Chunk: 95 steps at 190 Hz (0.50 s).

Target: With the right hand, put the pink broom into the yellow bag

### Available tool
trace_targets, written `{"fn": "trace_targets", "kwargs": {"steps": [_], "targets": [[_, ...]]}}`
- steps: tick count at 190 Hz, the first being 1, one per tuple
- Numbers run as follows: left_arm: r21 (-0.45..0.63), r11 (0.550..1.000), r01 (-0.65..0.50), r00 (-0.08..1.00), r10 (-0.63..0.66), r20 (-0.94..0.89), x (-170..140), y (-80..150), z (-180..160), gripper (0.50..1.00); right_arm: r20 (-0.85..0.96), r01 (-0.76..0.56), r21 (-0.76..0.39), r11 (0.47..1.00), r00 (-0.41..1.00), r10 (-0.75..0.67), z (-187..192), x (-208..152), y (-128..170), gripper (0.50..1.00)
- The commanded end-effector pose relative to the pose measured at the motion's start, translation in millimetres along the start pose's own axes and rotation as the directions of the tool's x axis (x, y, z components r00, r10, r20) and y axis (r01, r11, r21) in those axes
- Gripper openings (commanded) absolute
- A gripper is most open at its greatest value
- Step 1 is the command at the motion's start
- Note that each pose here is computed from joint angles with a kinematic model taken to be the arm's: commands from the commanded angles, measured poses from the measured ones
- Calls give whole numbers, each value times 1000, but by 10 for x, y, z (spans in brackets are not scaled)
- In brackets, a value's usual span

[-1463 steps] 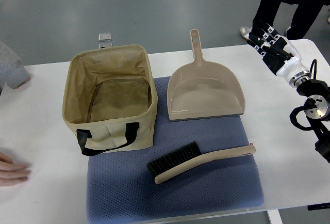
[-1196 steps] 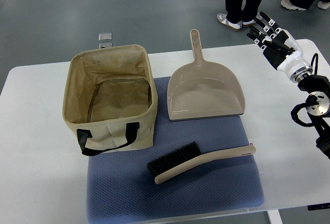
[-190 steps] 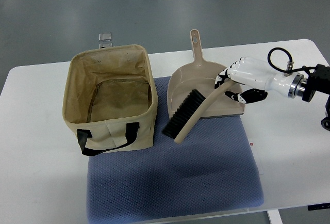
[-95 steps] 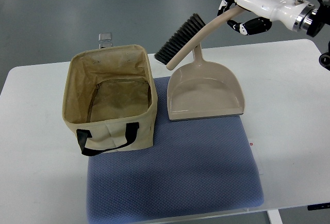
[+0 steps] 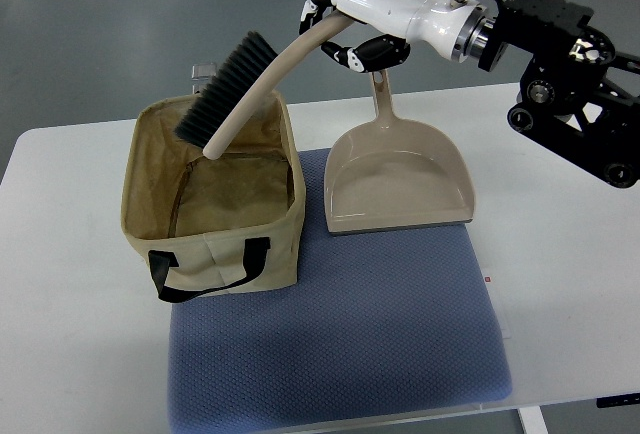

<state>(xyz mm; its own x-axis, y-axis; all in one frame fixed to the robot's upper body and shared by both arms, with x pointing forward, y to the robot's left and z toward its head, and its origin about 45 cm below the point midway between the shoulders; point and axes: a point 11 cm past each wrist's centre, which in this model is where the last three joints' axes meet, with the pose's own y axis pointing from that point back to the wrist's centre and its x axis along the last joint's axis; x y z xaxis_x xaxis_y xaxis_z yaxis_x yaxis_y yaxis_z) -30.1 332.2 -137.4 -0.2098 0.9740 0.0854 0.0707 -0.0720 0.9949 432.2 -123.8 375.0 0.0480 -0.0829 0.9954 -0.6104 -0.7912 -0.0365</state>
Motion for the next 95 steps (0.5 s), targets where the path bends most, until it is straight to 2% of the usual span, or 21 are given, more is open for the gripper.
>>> {"fn": "trace_targets", "kwargs": {"steps": [1,4,8,20,25,35,52,95], "targets": [[0,1000,-1,1000,1,-1,1,0,0,1000,14,5,21,1000,1000,-5,-86,-70,-54,502],[0,1000,0,1000,0,1,0,0,-1,1000,17,8,25,1000,1000,-9,-102,-87,-64,539],[2,1000,0,1000,0,0,2,-1,-10,1000,19,8,27,1000,1000,-8,-113,-90,-72,549],[0,1000,0,1000,0,1,0,0,-1,1000,33,9,34,999,999,-10,-148,-143,-92,621],[2,1000,0,1000,0,0,2,-1,-10,1000,39,9,35,999,999,-11,-155,-160,-93,676],[0,1000,0,1000,0,1,0,0,-1,1000,46,10,35,999,999,-12,-157,-182,-89,756],[0,1000,0,1000,0,-1,0,0,0,1000,50,2,32,999,999,-4,-143,-159,-85,840],[0,1000,0,1000,0,1,0,0,-1,1000,67,-50,-21,999,996,51,24,-167,-8,848]]}}
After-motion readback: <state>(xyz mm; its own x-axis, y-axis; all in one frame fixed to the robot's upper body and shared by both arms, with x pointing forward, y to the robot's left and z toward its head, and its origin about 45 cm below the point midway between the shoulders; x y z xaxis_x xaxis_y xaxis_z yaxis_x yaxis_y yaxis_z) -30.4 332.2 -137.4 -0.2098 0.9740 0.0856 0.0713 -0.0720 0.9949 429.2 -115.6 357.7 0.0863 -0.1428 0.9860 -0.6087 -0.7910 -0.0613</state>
